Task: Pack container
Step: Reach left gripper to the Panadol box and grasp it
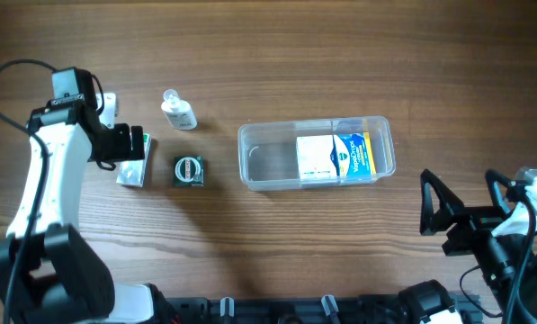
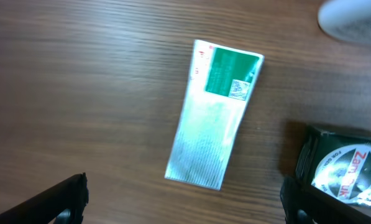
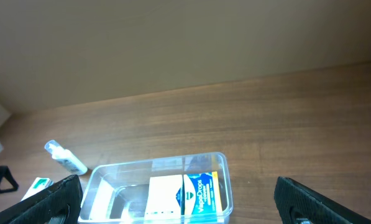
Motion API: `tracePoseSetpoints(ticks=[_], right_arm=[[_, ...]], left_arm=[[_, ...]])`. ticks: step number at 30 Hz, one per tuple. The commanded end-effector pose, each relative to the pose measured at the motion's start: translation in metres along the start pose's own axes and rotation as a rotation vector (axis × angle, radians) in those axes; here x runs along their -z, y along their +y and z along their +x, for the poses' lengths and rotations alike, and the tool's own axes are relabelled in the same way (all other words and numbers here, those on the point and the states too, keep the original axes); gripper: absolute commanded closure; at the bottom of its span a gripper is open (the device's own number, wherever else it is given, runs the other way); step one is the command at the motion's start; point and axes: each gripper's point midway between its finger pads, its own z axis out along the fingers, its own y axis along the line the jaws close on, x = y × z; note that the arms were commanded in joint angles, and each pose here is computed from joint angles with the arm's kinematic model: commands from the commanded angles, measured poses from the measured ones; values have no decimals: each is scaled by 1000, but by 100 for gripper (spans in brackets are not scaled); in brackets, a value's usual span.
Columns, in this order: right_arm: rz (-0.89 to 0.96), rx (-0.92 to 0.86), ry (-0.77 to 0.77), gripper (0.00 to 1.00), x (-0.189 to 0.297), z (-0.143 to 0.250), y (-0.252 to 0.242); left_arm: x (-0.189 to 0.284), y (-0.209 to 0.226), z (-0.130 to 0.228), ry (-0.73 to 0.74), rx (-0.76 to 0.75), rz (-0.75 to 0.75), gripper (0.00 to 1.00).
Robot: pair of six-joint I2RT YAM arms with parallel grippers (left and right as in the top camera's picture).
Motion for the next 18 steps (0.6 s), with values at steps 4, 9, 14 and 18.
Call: tracePoseSetpoints(ticks=[4, 9, 14, 18], right_arm=[[18, -2, -2, 0, 0, 0, -3], [17, -2, -2, 0, 0, 0, -3], [17, -2, -2, 0, 0, 0, -3], [17, -2, -2, 0, 0, 0, -3]], left_arm=[[-52, -9, -6, 75, -150, 60, 0], [-74, -7, -9, 91, -151, 45, 1], [-89, -2, -11, 98, -163, 17, 2], [-104, -4, 1, 158, -169, 25, 6]])
